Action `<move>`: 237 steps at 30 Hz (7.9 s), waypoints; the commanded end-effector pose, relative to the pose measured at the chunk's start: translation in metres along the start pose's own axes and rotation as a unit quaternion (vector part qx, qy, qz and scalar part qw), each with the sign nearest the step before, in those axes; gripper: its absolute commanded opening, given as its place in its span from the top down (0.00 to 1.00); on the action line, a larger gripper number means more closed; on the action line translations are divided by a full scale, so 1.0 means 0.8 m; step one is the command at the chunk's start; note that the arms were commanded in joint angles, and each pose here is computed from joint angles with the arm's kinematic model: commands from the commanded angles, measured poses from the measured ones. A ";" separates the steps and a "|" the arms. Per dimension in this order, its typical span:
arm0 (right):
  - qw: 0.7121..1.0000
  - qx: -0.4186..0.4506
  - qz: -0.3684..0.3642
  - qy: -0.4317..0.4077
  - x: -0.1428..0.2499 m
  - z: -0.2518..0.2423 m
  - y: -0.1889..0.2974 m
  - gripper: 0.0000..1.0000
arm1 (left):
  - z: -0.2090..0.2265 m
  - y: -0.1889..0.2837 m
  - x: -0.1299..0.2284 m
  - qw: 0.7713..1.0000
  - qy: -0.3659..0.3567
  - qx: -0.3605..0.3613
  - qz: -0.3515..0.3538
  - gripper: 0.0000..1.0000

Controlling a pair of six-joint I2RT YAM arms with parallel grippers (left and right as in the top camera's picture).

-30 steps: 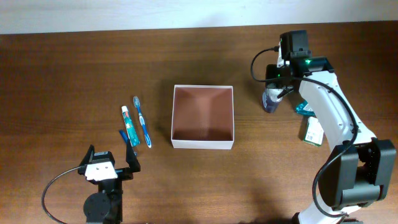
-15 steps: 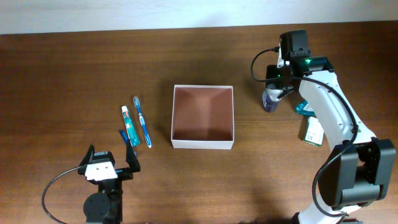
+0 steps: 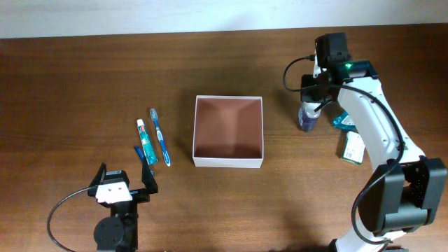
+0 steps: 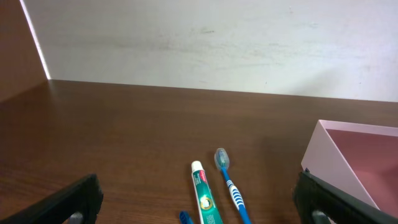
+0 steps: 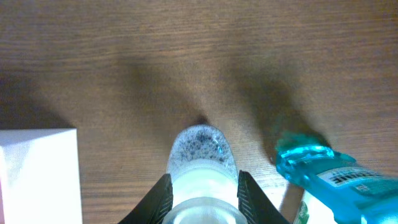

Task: Pack container
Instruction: 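Lower the right gripper and close it on the soap bottle's pump head, then lift the soap bottle and carry it left over the box, then lower the soap bottle into the box and open the right gripper, then raise the right gripper and move it right toward the mouthwash bottle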

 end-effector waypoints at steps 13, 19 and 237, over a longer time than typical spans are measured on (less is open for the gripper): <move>0.998 -0.029 -0.044 0.024 -0.016 0.049 0.105 0.73 | 0.003 0.000 0.001 1.000 0.007 -0.008 -0.001 0.01; 0.997 -0.046 -0.052 0.023 -0.014 0.071 0.151 0.74 | 0.003 0.000 0.001 1.000 0.007 -0.008 -0.001 0.01; 0.975 0.167 0.043 -0.141 -0.018 -0.160 0.131 0.21 | 0.003 0.000 0.001 1.000 0.007 -0.008 -0.001 0.01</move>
Point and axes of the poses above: each gripper's point midway between its finger pads, its own y axis back along the fingers, its own z axis along the line the jaws close on, x = y × z, the point moved 3 cm from there along y, back along the fingers, and after that the axes turned 12 degrees about -y, right-handed, at the moved point
